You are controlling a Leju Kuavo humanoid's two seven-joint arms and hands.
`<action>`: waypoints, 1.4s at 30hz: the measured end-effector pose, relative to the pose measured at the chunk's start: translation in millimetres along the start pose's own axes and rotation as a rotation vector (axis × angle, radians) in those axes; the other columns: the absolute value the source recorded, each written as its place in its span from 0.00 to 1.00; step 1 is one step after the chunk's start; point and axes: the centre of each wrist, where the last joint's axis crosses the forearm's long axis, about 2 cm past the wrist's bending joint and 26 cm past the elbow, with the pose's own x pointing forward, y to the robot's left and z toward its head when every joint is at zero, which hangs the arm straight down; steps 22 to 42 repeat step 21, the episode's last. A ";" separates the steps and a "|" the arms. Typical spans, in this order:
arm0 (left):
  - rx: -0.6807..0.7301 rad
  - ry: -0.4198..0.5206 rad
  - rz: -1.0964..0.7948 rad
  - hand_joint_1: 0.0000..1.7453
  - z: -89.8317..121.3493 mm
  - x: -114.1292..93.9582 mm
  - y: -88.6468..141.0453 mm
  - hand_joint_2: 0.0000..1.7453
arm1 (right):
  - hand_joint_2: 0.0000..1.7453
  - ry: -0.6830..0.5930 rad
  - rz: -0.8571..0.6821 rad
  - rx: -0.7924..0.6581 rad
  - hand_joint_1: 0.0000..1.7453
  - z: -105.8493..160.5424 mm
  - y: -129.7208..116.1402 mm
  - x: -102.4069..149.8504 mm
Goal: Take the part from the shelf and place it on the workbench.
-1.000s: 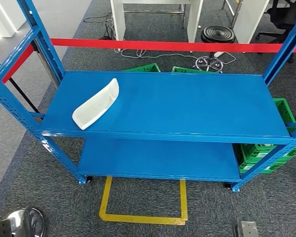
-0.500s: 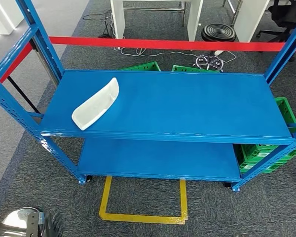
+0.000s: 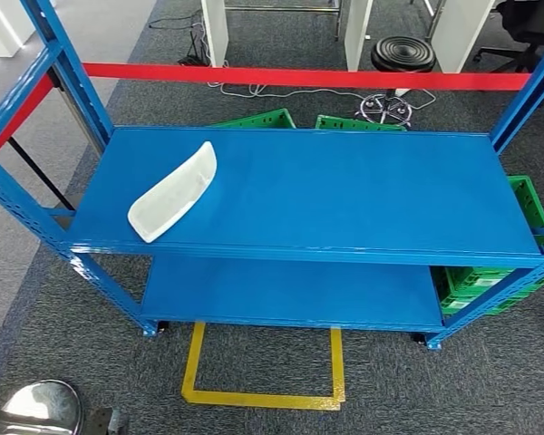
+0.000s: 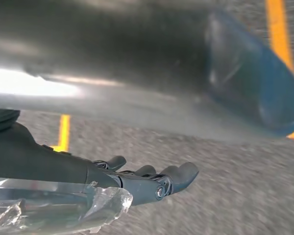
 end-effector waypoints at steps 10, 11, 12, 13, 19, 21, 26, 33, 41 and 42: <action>0.001 0.196 -0.101 0.00 4.5 -27.2 10.6 0.00 | 0.00 0.152 -0.019 0.052 0.00 2.7 3.9 -21.4; 0.001 0.201 -0.106 0.00 4.6 -27.9 11.3 0.00 | 0.00 0.155 -0.017 0.053 0.00 2.8 3.9 -21.9; 0.000 0.204 -0.110 0.00 4.7 -28.3 11.9 0.00 | 0.00 0.158 -0.016 0.054 0.00 2.9 4.1 -22.5; 0.000 0.207 -0.114 0.00 4.7 -28.4 12.4 0.00 | 0.00 0.160 -0.015 0.055 0.00 3.0 4.2 -22.9; -0.002 0.211 -0.127 0.00 4.1 -28.0 13.3 0.00 | 0.00 0.166 -0.010 0.057 0.00 3.1 4.7 -23.8; -0.003 0.212 -0.128 0.00 4.1 -28.2 13.3 0.00 | 0.33 0.167 -0.009 0.058 0.00 3.1 4.9 -23.9; -0.003 0.212 -0.128 0.00 4.1 -28.2 13.3 0.00 | 0.33 0.167 -0.009 0.058 0.00 3.1 4.9 -23.9; -0.003 0.212 -0.128 0.00 4.1 -28.2 13.3 0.00 | 0.33 0.167 -0.009 0.058 0.00 3.1 4.9 -23.9; -0.003 0.212 -0.128 0.00 4.1 -28.2 13.3 0.00 | 0.33 0.167 -0.009 0.058 0.00 3.1 4.9 -23.9; -0.003 0.212 -0.128 0.00 4.1 -28.2 13.3 0.00 | 0.33 0.167 -0.009 0.058 0.00 3.1 4.9 -23.9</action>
